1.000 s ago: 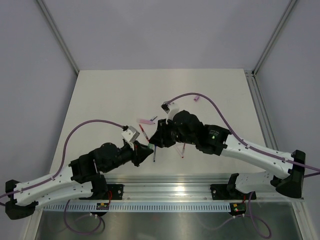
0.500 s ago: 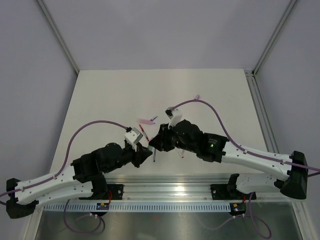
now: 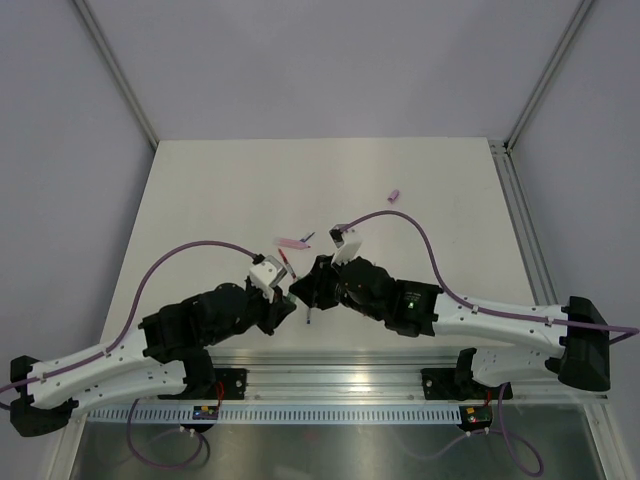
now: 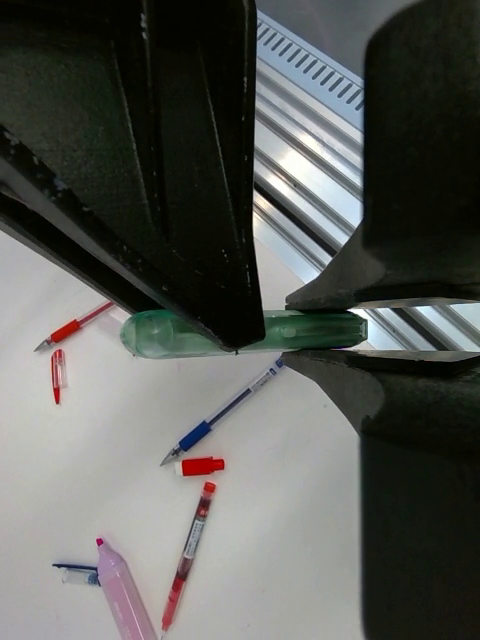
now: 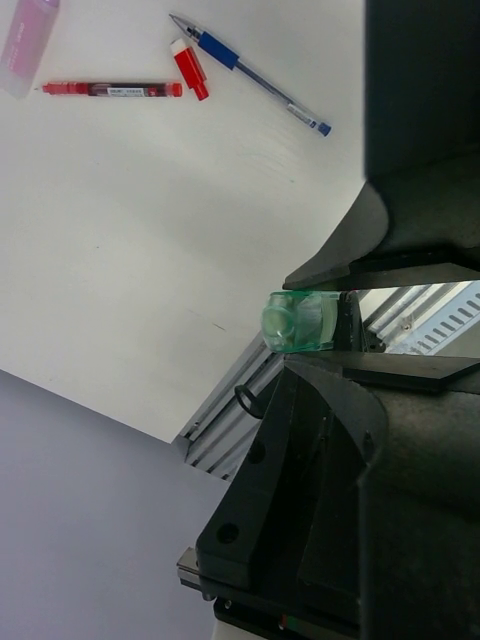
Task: Insert the pens into the pen caps
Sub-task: Insert the pen into the pen cap, then place the pen cap on the pen.
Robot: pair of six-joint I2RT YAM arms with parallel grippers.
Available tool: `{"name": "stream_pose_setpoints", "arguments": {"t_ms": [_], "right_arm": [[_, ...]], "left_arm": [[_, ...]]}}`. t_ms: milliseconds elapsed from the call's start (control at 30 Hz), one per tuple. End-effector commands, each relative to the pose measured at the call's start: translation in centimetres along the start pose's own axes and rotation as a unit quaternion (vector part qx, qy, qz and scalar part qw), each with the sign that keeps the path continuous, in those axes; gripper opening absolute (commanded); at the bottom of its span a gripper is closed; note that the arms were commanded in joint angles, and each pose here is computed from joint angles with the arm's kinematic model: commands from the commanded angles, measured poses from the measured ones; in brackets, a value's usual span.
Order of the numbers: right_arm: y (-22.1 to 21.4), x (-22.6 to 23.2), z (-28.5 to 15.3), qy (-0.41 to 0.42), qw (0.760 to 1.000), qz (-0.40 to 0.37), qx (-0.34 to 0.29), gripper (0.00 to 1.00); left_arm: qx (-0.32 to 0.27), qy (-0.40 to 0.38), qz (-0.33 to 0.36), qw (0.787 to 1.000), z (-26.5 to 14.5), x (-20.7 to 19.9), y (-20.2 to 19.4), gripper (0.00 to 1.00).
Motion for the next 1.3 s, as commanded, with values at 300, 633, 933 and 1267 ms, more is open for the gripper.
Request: {"name": "stream_pose_setpoints", "arguments": {"t_ms": [300,633,933,1267], "right_arm": [[1.4,-2.1,-0.2,-0.047,0.999,-0.003,0.028,0.0],[15.1,-3.9,-2.5,-0.069,0.995,-0.001,-0.072,0.01],[17.2,-20.2,-5.3,-0.276,0.96,0.05,-0.016,0.02],[21.3,-33.2,-5.4,-0.439,0.888,0.128,0.046,0.06]], "left_arm": [[-0.244,-0.116,-0.078,0.96,-2.4,-3.3,10.7,0.33],[-0.143,-0.104,-0.121,0.977,-2.1,-2.6,5.7,0.85],[-0.13,-0.025,-0.13,0.983,-3.2,-0.4,3.5,0.99],[-0.187,0.019,-0.141,0.972,-2.6,0.6,3.4,0.99]]}}
Point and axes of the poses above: each gripper's point midway between its finger pads, its own z axis out along the fingers, its own x axis along the line the jaws close on, y = z × x, the point moved 9 cm from there along -z, back along the fingers, and after that the axes turned 5 degrees about z, right-handed, at the moved point
